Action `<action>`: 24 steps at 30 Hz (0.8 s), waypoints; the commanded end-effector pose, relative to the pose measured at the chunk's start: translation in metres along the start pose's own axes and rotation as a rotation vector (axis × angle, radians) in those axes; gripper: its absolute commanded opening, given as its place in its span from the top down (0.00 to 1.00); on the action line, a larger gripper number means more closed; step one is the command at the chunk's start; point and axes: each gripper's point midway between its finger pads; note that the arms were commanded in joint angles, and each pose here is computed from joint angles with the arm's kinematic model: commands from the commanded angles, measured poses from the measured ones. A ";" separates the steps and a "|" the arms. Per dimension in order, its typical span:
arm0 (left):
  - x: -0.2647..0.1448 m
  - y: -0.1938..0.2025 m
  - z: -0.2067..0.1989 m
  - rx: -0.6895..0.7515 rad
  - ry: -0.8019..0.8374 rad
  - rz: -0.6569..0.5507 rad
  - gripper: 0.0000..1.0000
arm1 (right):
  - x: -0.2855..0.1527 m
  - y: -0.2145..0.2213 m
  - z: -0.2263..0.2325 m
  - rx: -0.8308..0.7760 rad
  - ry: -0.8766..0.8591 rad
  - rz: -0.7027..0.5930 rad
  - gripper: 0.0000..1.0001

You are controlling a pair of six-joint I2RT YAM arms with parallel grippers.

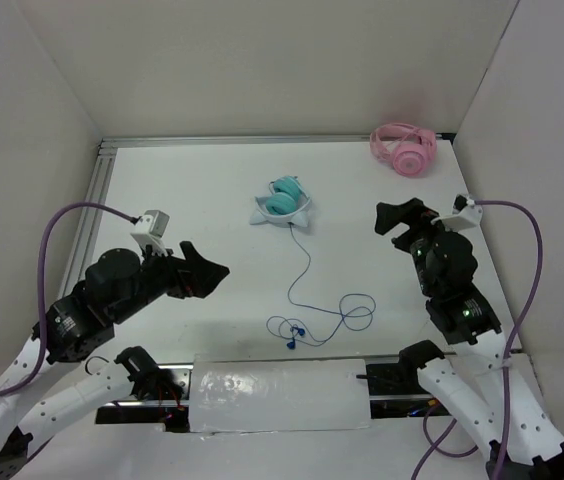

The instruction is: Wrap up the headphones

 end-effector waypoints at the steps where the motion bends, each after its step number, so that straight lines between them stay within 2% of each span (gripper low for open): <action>1: -0.003 0.000 0.008 -0.048 -0.045 -0.024 0.01 | 0.010 -0.023 0.013 -0.037 0.056 -0.017 0.00; 7: 0.005 0.016 0.017 -0.056 -0.082 0.023 0.01 | 0.048 -0.003 -0.012 -0.177 0.253 0.074 0.00; 9: 0.008 0.019 0.020 -0.071 -0.107 0.048 0.01 | 0.066 0.013 0.002 -0.243 0.166 0.164 0.04; 10: 0.008 0.019 0.021 -0.080 -0.118 0.050 0.01 | 0.067 0.036 0.022 -0.286 0.017 0.298 0.06; 11: 0.009 0.019 0.023 -0.089 -0.132 0.052 0.01 | 0.074 0.039 0.025 -0.274 -0.011 0.325 0.00; 13: 0.012 0.021 0.023 -0.087 -0.136 0.064 0.01 | 0.093 0.058 0.032 -0.289 -0.060 0.411 0.00; 19: 0.017 0.030 0.028 -0.101 -0.154 0.079 0.01 | 0.164 0.079 0.028 -0.415 -0.075 0.455 0.00; 24: 0.021 0.042 0.032 -0.118 -0.173 0.124 0.01 | 0.210 0.131 0.025 -0.543 -0.189 0.655 0.00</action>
Point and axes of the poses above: each gripper's point midway between its finger pads, its own x axis out along the fingers, its own z axis along the line the jaws close on, y = z × x, and after that the axes turned 10 degrees about x, right-handed
